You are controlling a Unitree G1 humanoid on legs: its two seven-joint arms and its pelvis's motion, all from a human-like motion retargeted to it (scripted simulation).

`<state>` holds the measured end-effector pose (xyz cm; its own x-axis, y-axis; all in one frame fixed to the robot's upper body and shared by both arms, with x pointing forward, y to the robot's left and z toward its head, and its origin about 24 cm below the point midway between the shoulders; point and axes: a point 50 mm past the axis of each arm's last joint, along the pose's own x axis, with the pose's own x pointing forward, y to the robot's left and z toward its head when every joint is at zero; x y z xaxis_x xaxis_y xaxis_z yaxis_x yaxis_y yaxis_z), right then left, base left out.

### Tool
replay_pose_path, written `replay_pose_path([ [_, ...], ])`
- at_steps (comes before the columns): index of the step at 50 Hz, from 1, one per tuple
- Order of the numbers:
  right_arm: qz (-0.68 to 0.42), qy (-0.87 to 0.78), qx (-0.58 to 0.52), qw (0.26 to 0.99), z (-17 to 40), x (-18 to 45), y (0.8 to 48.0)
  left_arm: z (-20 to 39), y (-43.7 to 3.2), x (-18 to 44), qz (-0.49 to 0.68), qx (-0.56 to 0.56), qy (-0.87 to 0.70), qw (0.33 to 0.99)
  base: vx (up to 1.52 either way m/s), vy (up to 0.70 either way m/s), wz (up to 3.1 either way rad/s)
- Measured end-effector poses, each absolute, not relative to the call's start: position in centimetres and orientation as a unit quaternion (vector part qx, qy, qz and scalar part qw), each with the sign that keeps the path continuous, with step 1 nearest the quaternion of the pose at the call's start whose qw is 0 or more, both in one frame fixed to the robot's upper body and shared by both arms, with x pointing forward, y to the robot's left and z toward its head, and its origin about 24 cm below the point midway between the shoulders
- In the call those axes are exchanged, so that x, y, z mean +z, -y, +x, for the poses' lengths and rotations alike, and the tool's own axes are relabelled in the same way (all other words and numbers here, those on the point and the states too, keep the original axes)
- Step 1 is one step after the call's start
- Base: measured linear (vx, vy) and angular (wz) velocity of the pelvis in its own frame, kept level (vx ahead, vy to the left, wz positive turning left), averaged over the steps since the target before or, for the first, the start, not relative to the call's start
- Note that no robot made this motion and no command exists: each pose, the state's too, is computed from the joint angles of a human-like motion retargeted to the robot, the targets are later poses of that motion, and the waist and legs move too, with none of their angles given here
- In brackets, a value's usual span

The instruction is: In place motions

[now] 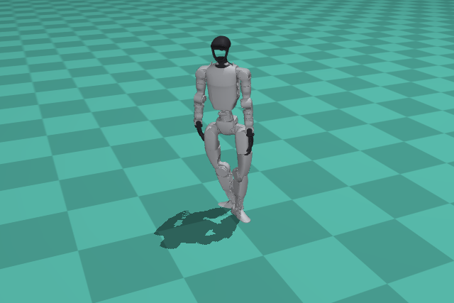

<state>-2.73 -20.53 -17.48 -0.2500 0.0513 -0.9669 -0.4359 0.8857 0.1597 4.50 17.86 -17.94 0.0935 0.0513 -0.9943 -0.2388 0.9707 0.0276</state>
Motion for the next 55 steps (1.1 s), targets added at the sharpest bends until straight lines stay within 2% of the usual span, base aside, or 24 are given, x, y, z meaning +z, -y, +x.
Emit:
replay_pose_path([
  [5,-0.116,-0.785,0.184,0.580,-4.5,-17.1,21.7,6.2,-17.2,-17.8,-0.046,0.055,-0.645,0.761,0.01,-0.05,0.86],
  [11,-0.146,-0.768,0.145,0.607,-4.2,-17.0,23.2,5.7,-17.8,-17.8,-0.015,0.018,-0.652,0.758,-0.03,-0.09,1.43],
  [19,-0.079,-0.751,0.140,0.640,-3.5,-17.5,20.9,7.3,-20.1,-17.3,0.004,0.028,-0.651,0.759,-0.24,-0.23,1.90],
  [28,-0.073,-0.780,0.170,0.598,-5.8,-17.4,19.4,11.4,-19.4,-16.5,0.022,-0.013,-0.613,0.790,-0.03,-0.06,1.72],
  [32,-0.067,-0.792,0.172,0.582,-6.0,-17.3,19.2,9.5,-17.3,-17.2,0.019,-0.028,-0.638,0.769,0.16,0.02,1.12],
  [38,-0.164,-0.730,0.184,0.638,-1.8,-17.8,20.0,4.0,-17.0,-18.0,-0.031,0.004,-0.686,0.727,0.19,0.04,0.45],
  [44,-0.155,-0.699,0.202,0.668,1.2,-18.0,19.2,0.2,-17.3,-17.9,-0.034,0.011,-0.737,0.675,0.13,0.00,0.28],
  [55,-0.138,-0.675,0.232,0.686,1.6,-18.0,18.0,1.4,-17.2,-18.0,-0.058,0.014,-0.719,0.692,0.08,-0.05,0.26],
])
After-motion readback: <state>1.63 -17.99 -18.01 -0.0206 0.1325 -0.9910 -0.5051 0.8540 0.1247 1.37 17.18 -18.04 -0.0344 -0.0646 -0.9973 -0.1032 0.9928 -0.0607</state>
